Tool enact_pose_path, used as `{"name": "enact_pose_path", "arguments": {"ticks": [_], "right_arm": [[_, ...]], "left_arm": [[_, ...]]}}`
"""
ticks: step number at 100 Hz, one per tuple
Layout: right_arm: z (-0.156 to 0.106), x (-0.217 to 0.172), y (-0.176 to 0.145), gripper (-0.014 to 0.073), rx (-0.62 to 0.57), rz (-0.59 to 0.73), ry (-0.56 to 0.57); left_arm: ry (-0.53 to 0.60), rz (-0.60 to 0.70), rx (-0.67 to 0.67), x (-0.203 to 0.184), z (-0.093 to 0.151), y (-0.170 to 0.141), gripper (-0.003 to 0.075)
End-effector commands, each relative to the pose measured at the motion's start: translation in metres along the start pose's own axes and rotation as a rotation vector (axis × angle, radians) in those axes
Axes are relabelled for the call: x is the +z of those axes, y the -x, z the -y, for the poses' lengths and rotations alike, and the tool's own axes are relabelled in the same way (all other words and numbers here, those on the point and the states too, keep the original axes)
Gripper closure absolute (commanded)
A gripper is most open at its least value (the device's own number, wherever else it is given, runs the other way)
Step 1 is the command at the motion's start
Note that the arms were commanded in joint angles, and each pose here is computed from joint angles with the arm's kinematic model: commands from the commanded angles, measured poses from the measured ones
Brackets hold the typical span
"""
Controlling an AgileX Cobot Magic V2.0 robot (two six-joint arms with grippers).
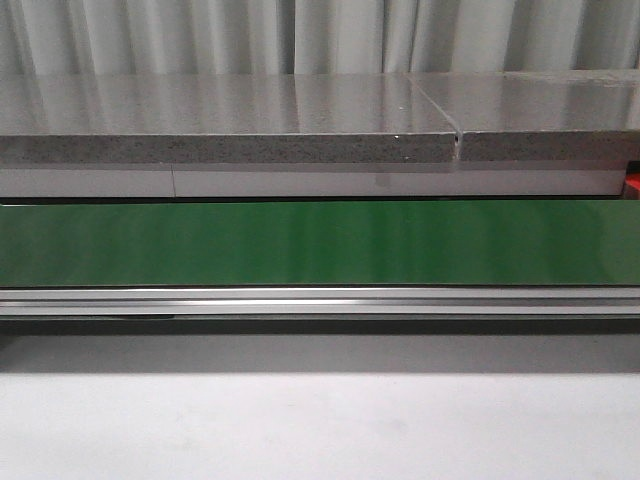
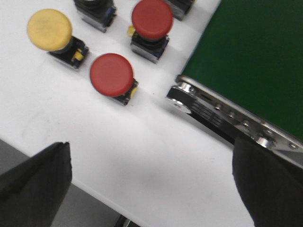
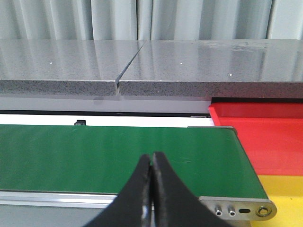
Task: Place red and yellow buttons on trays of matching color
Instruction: 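Lower the left gripper toward a red button in the cluster, then grasp the red-capped button with the left gripper and lift it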
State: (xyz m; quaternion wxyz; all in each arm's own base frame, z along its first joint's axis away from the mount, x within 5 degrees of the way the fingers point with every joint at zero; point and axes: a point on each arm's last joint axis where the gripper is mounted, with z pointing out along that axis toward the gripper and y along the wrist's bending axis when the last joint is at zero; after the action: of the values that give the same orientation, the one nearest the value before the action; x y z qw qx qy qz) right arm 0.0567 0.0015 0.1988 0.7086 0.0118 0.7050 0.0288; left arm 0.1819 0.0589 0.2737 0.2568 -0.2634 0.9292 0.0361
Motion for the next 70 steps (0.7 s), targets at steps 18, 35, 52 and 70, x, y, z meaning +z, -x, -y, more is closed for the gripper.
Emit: {"name": "enact_pose_path", "arguments": {"ticks": [18, 35, 52, 70], "right_arm": [[-0.001, -0.003, 0.013, 0.0662, -0.014, 0.114, 0.003], [-0.001, -0.003, 0.013, 0.0662, -0.014, 0.114, 0.003], [-0.001, -0.003, 0.013, 0.0662, -0.014, 0.114, 0.003], [-0.001, -0.003, 0.013, 0.0662, -0.014, 0.114, 0.003]], "left_arm": [[0.042, 0.041, -0.087, 0.026, -0.016, 0.026, 0.0050], [0.060, 0.005, -0.108, 0.049, -0.021, 0.033, 0.0050], [0.071, -0.021, -0.113, 0.067, -0.022, 0.046, 0.0050], [0.081, -0.066, -0.107, 0.087, -0.022, 0.053, 0.0050]]}}
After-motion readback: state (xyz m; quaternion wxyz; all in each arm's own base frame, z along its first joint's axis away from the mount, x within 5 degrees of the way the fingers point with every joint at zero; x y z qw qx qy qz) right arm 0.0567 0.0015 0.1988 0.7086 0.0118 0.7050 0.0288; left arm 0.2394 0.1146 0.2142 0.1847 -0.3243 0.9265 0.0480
